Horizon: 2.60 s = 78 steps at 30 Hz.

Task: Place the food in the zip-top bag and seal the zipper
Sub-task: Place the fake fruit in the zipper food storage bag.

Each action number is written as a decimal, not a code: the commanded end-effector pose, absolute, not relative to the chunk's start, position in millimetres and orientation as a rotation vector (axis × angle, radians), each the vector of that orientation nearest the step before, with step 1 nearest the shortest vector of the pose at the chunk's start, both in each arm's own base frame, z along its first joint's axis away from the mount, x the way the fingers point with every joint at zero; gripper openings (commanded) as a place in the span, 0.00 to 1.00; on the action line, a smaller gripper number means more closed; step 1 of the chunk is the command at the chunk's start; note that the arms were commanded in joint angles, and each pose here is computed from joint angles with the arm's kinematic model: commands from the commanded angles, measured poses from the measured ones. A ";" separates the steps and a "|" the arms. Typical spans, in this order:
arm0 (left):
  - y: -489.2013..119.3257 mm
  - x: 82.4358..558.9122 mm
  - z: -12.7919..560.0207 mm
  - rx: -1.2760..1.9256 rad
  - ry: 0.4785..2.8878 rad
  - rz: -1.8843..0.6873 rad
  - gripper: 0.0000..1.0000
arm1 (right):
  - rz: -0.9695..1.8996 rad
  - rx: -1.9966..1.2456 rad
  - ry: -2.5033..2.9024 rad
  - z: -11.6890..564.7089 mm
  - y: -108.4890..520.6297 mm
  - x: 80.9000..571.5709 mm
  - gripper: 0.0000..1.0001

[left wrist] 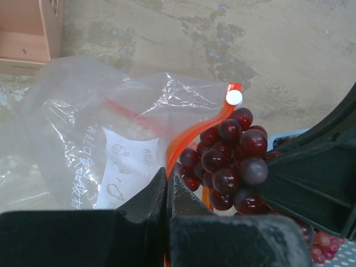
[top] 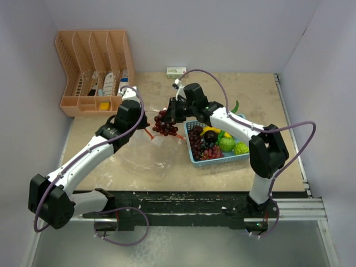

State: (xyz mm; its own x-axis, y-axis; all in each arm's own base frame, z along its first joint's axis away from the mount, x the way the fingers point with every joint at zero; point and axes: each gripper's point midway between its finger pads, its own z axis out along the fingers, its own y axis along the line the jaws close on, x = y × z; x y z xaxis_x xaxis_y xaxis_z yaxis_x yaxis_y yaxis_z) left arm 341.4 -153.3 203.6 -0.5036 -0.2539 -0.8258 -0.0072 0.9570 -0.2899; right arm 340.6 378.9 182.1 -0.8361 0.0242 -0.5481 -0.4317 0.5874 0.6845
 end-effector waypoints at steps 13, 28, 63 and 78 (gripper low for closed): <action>-182.4 356.3 218.5 -0.160 2.031 -0.455 0.00 | 1.096 -0.389 2.291 207.5 414.8 353.3 0.00; -220.6 362.7 270.7 -0.100 1.965 -0.685 0.00 | 0.954 -0.193 2.220 204.0 398.3 364.4 0.00; -270.2 337.8 236.3 -0.343 1.969 -1.208 0.00 | 0.028 0.067 2.092 221.1 247.4 359.6 0.26; -278.4 335.7 186.0 -0.383 2.096 -1.215 0.00 | 0.181 0.014 2.171 201.8 263.4 335.8 0.91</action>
